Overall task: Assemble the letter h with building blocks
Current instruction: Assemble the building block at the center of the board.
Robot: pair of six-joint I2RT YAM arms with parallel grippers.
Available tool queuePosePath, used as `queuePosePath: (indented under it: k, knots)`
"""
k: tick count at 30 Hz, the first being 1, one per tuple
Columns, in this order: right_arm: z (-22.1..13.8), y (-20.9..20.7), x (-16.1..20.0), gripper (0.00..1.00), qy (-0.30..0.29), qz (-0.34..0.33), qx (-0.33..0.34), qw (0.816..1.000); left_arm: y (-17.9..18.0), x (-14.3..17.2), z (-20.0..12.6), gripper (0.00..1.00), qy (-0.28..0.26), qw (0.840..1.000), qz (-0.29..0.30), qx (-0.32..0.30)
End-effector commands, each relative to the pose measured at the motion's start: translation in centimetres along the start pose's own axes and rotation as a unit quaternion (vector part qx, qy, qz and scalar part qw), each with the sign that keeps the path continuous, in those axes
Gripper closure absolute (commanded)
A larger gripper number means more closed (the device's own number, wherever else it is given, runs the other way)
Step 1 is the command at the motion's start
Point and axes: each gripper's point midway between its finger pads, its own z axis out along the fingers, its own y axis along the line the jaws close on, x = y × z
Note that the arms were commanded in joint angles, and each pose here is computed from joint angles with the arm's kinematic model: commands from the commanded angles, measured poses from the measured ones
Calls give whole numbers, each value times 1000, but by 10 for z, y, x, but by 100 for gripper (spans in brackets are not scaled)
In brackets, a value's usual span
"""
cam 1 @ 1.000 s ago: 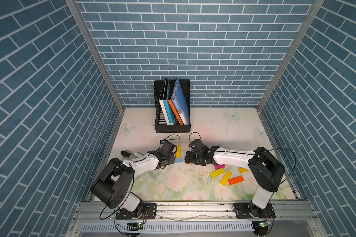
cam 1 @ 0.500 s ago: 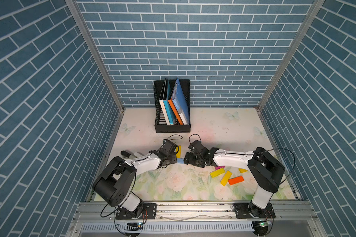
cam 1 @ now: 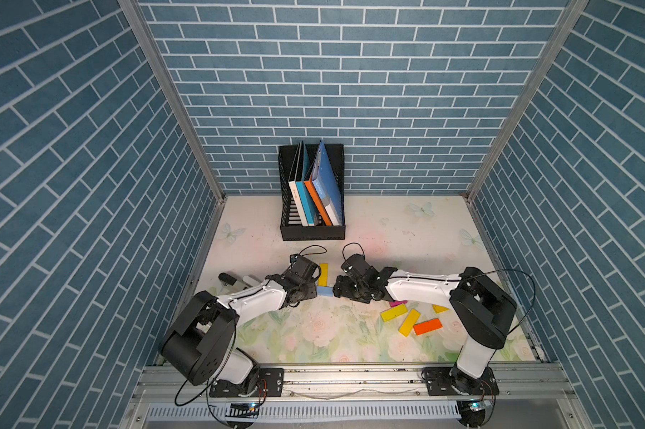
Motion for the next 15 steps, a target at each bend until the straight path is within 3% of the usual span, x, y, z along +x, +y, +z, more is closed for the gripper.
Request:
queuePosePath:
  k: [1, 15]
  knots:
    - [4, 5, -1, 20, -3, -4, 4, 1000, 12, 13, 7, 56, 20, 1000, 0, -17]
    - [8, 11, -2, 20, -1, -4, -6, 1000, 13, 15, 7, 56, 22, 1000, 3, -18]
